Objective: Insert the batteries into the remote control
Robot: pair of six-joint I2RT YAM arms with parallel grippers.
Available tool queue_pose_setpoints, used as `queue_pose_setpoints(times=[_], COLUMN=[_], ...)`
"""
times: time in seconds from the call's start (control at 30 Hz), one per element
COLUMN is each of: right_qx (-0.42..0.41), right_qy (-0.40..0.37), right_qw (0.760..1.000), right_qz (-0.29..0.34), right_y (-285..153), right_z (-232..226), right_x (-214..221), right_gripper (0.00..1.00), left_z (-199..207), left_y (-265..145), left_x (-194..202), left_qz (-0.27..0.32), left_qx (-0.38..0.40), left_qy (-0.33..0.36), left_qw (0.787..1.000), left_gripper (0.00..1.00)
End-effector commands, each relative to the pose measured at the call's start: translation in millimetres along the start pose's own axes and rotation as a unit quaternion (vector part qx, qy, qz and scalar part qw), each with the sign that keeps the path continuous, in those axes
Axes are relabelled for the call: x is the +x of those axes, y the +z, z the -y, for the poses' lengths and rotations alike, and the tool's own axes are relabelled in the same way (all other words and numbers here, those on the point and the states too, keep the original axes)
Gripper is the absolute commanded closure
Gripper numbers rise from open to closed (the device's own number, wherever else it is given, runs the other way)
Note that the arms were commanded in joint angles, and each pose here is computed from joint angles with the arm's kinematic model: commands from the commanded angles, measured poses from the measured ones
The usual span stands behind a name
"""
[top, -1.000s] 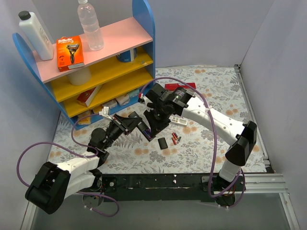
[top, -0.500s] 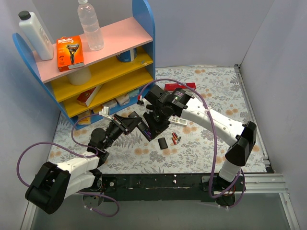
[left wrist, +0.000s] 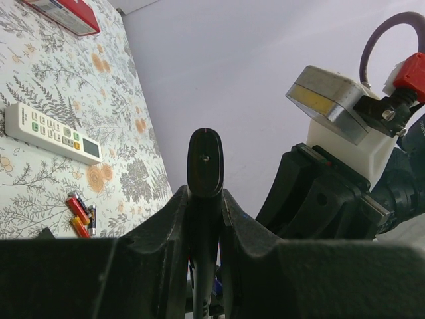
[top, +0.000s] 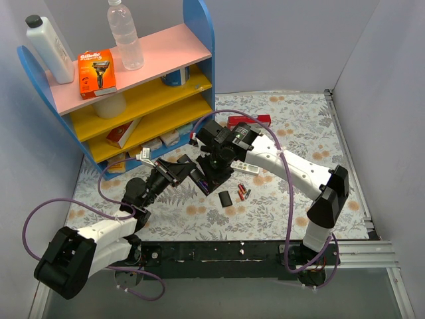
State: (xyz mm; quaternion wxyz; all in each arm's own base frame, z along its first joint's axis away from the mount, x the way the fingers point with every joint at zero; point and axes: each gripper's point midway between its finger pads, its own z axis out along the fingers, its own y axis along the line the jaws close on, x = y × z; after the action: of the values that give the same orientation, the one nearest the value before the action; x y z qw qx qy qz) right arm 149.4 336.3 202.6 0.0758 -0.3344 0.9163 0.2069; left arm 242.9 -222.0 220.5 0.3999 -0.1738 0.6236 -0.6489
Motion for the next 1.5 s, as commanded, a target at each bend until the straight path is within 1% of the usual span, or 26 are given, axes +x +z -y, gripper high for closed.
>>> queue_pose_setpoints(times=[0.0, 0.2, 0.4, 0.5, 0.53, 0.8, 0.87, 1.1, 1.13, 1.23, 1.27, 1.3, 1.33, 1.37, 1.4, 1.43, 1.47], right_qx=[0.007, -0.001, 0.0, -0.003, -0.004, -0.007, -0.006, -0.015, -0.02, -0.028, -0.028, -0.039, -0.047, -0.06, -0.078, -0.08, -0.081], right_qy=[0.004, 0.0, -0.005, -0.009, -0.011, -0.012, -0.011, -0.021, -0.026, -0.067, -0.095, -0.12, -0.149, -0.178, -0.251, -0.277, -0.3], right_qw=[1.0, 0.999, 0.999, 0.999, 0.999, 0.999, 0.999, 0.997, 0.997, 0.993, 0.99, 0.985, 0.981, 0.975, 0.953, 0.947, 0.938], right_qz=[0.026, 0.042, 0.047, 0.049, 0.049, 0.05, 0.05, 0.067, 0.071, 0.092, 0.099, 0.118, 0.116, 0.121, 0.153, 0.146, 0.155], right_y=[-10, -9, -8, -9, -10, -14, -15, -32, -36, -49, -51, -60, -58, -60, -73, -63, -64], right_z=[-4, -9, -10, -11, -12, -14, -14, -22, -23, -26, -24, -29, -28, -30, -36, -31, -30], right_x=[-12, -19, -22, -23, -23, -24, -23, -28, -29, -32, -32, -33, -29, -26, -27, -18, -15], right_gripper=[0.99, 0.98, 0.94, 0.89, 0.85, 0.75, 0.68, 0.54, 0.5, 0.46, 0.45, 0.45, 0.45, 0.45, 0.45, 0.45, 0.45], left_z=[25, 28, 31, 29, 28, 13, 11, 1, 3, 6, 7, 8, 10, 12, 14, 16, 19], left_y=[3, 2, 2, 2, 2, 2, 2, 0, 0, 0, 0, 0, 0, -1, -1, -1, -2], left_x=[-5, -5, -3, -3, -4, -5, -5, -4, -4, -4, -5, -4, -3, -3, -2, -1, 0], left_qz=[0.006, 0.006, 0.0, 0.001, 0.005, 0.01, 0.011, 0.013, 0.014, 0.011, 0.012, 0.009, 0.005, 0.003, 0.0, -0.002, -0.007], left_qx=[0.037, 0.043, 0.046, 0.041, 0.039, 0.003, -0.001, -0.022, -0.02, -0.02, -0.018, -0.018, -0.015, -0.014, -0.011, -0.008, -0.003], left_qy=[0.012, 0.005, -0.006, -0.017, -0.019, -0.038, -0.043, -0.054, -0.054, -0.054, -0.054, -0.052, -0.052, -0.051, -0.051, -0.051, -0.05], left_qw=[0.999, 0.999, 0.999, 0.999, 0.999, 0.999, 0.999, 0.998, 0.998, 0.998, 0.998, 0.998, 0.999, 0.999, 0.999, 0.999, 0.999], left_gripper=[1.0, 1.0, 1.0, 1.0, 1.0, 1.0, 1.0, 1.0, 1.0, 1.0, 1.0, 1.0, 1.0, 1.0, 1.0, 1.0, 1.0])
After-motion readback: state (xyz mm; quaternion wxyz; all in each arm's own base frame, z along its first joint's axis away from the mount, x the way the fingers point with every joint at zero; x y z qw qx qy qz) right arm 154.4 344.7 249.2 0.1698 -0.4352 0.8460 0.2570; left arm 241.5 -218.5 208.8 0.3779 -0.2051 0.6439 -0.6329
